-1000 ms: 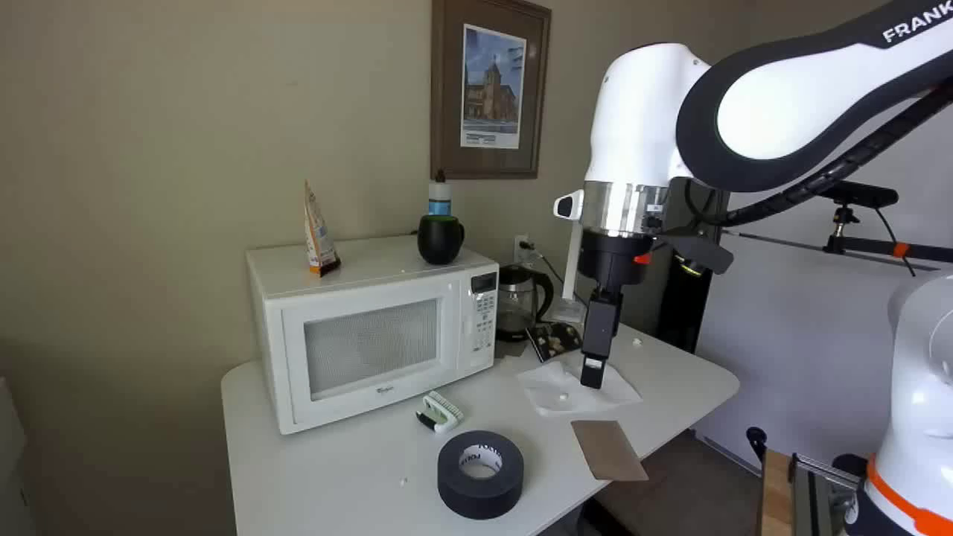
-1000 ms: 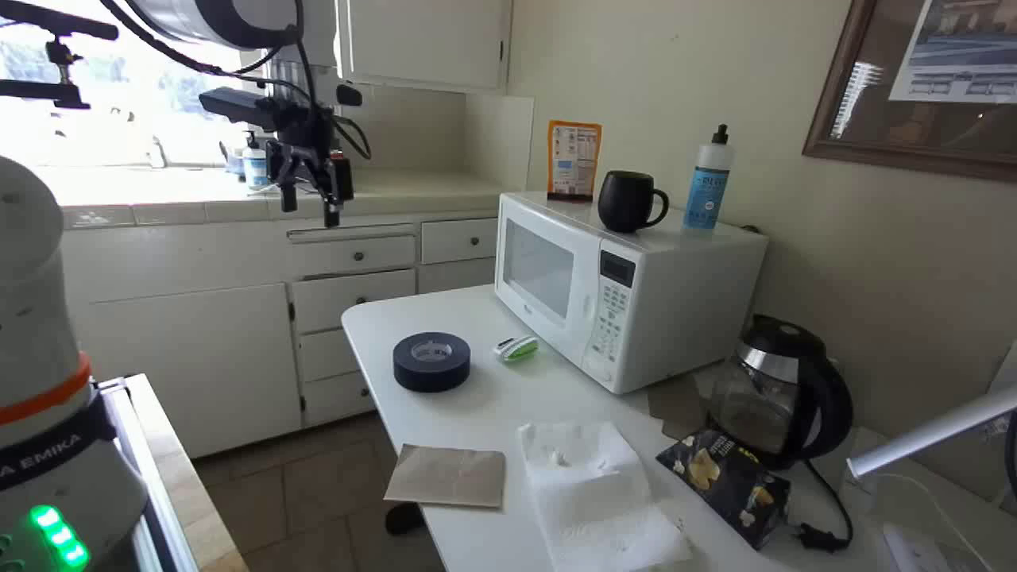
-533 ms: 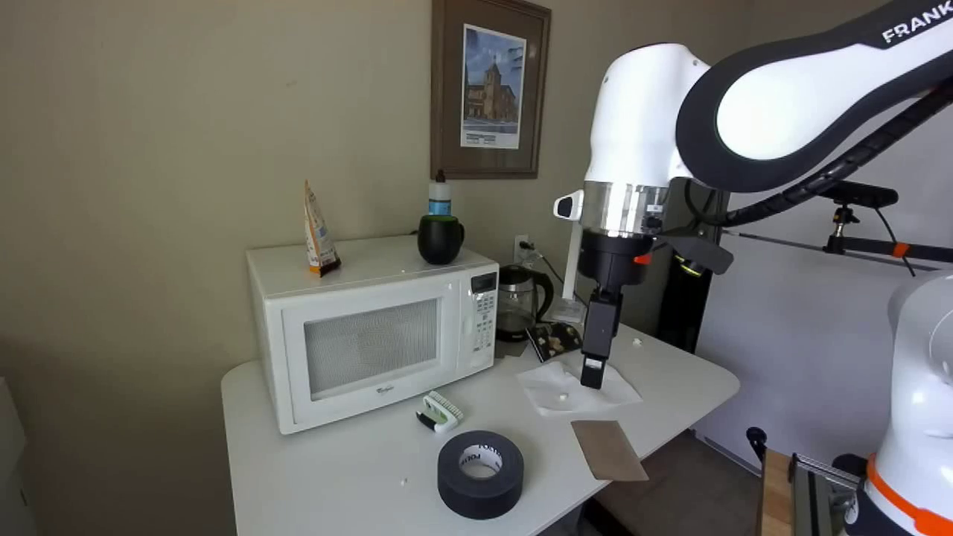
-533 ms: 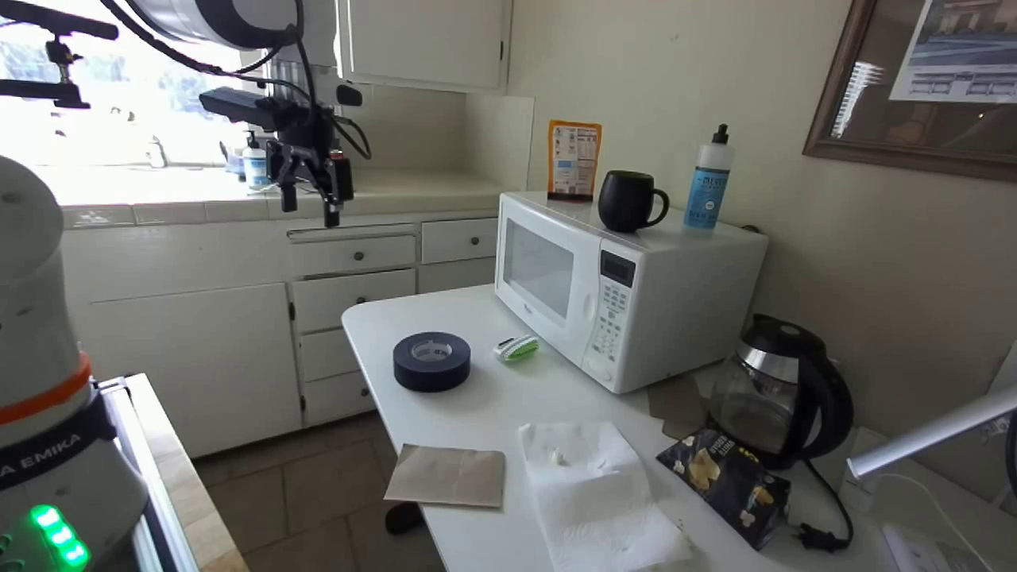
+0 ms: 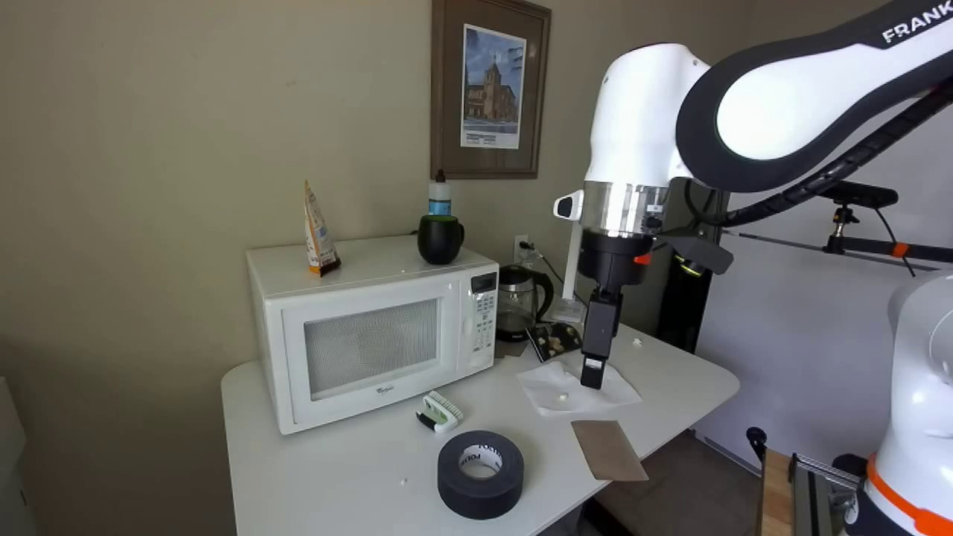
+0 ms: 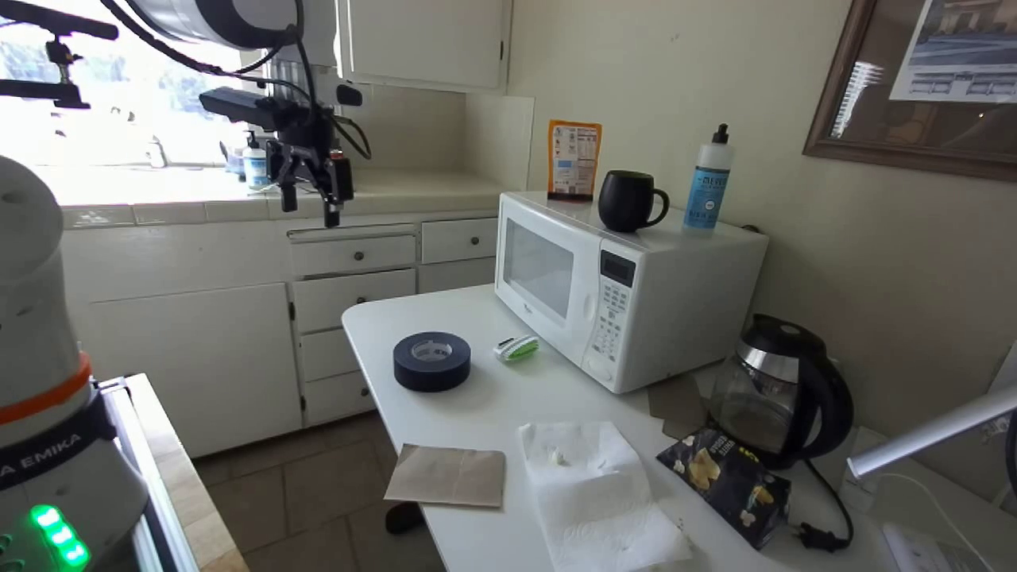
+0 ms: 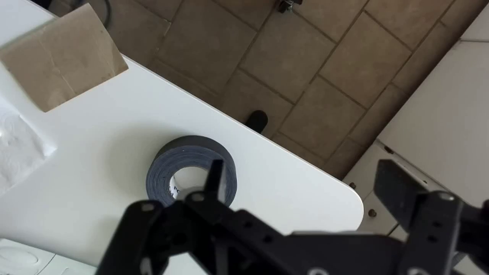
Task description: Press the button to open the microwave
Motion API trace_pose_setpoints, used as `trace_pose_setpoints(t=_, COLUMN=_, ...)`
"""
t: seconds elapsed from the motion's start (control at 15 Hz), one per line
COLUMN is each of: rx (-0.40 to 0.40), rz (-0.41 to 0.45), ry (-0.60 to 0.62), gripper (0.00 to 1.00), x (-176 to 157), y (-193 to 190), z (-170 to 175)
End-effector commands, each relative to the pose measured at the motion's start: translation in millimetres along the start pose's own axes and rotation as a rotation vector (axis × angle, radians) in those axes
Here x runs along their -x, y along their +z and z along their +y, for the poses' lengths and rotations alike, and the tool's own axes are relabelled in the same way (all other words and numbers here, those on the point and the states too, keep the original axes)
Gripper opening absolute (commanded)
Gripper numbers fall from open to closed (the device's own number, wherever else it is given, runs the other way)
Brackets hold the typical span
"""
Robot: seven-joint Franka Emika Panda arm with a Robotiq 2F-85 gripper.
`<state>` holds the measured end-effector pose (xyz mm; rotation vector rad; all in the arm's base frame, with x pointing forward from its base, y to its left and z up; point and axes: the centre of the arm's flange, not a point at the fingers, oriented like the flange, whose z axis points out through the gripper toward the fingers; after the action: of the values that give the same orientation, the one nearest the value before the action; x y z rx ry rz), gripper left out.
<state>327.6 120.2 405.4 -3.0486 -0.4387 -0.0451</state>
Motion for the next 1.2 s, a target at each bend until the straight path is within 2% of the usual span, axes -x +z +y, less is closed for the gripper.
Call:
trace_pose_setpoints(t=0.0, rx=0.038, rz=0.114, ry=0.094, gripper=1.0, x=-16, y=15, z=22)
trace_pose_setpoints(t=0.2, rx=0.04, rz=0.282, ry=0.199, gripper=1.0, x=-33, y=27, z=50)
trace_pose_setpoints(t=0.47, rx=0.195, rz=0.486, ry=0.271, gripper=1.0, x=-46, y=46, z=114)
trace_pose_setpoints(t=0.6, rx=0.25, rz=0.53, ry=0.345, gripper=1.0, x=-44, y=61, z=143)
trace_pose_setpoints(t=0.87, rx=0.272, rz=0.497, ry=0.45, gripper=1.0, x=-37, y=116, z=176)
trace_pose_setpoints(t=1.13, rx=0.251, rz=0.484, ry=0.483, gripper=1.0, x=-29, y=154, z=190)
